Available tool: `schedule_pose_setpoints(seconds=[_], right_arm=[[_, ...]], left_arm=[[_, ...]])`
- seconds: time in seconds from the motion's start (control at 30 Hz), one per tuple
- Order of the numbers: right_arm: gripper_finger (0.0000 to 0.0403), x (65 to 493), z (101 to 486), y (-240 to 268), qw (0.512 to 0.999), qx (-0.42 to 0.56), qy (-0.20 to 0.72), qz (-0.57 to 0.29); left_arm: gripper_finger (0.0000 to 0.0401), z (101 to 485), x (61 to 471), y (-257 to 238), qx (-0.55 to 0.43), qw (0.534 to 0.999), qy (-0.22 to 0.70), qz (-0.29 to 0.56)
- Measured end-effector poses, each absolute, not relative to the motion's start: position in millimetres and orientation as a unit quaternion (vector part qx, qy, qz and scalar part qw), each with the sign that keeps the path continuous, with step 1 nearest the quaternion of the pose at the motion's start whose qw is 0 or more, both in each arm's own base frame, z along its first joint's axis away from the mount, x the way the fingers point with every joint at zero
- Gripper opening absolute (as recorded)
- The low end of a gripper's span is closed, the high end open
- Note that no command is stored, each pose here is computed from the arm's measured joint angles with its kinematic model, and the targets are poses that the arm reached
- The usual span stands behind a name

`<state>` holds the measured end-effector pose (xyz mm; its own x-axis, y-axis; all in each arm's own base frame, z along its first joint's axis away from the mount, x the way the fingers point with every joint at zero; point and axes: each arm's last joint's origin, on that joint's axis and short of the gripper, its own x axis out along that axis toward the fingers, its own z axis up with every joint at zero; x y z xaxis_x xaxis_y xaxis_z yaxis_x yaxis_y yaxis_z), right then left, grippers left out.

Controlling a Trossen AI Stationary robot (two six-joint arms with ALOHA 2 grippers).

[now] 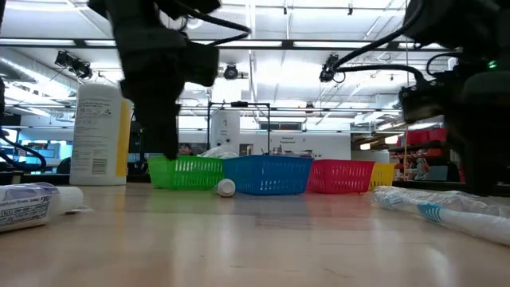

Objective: Pick & Place Travel size toiletries
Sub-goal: Put the left nail clipper into the blue bin

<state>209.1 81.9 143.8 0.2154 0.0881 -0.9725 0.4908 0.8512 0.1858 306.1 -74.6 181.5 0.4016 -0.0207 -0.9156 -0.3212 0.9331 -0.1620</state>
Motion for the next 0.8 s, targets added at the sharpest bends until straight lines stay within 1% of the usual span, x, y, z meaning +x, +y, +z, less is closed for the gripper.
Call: schedule_pose_setpoints(seconds=[0.17, 0.3, 0.4, 0.47, 0.57, 0.67, 0.73, 0.8], right_arm=[[0.0135, 221, 145, 54, 0.792, 0.121, 0.588, -0.114], [0.0135, 239, 149, 24, 0.833, 0.074, 0.54, -0.096], [0.0135, 252, 159, 0, 0.856, 0.075, 0.505, -0.08], [0.0135, 261, 172, -13, 0.866, 0.087, 0.487, -0.073], [0.0135, 271, 193, -27, 0.874, 0.126, 0.466, -0.057], [0.0135, 282, 212, -34, 0.885, 0.17, 0.432, -0.014], [0.0135, 287, 221, -35, 0.896, 0.168, 0.41, 0.003], [0.0135, 292, 228, -36, 0.911, 0.141, 0.386, 0.015]], left_arm=[[0.0179, 179, 293, -101, -0.211, 0.794, 0.557, 0.124], [0.0179, 178, 282, -120, -0.251, 0.773, 0.561, 0.157], [0.0179, 178, 276, -134, -0.273, 0.765, 0.56, 0.166], [0.0179, 178, 271, -142, -0.279, 0.761, 0.562, 0.166], [0.0179, 178, 265, -150, -0.285, 0.752, 0.569, 0.17], [0.0179, 175, 261, -159, -0.301, 0.737, 0.584, 0.162], [0.0179, 174, 259, -165, -0.303, 0.734, 0.588, 0.153], [0.0179, 173, 256, -169, -0.296, 0.733, 0.593, 0.15]])
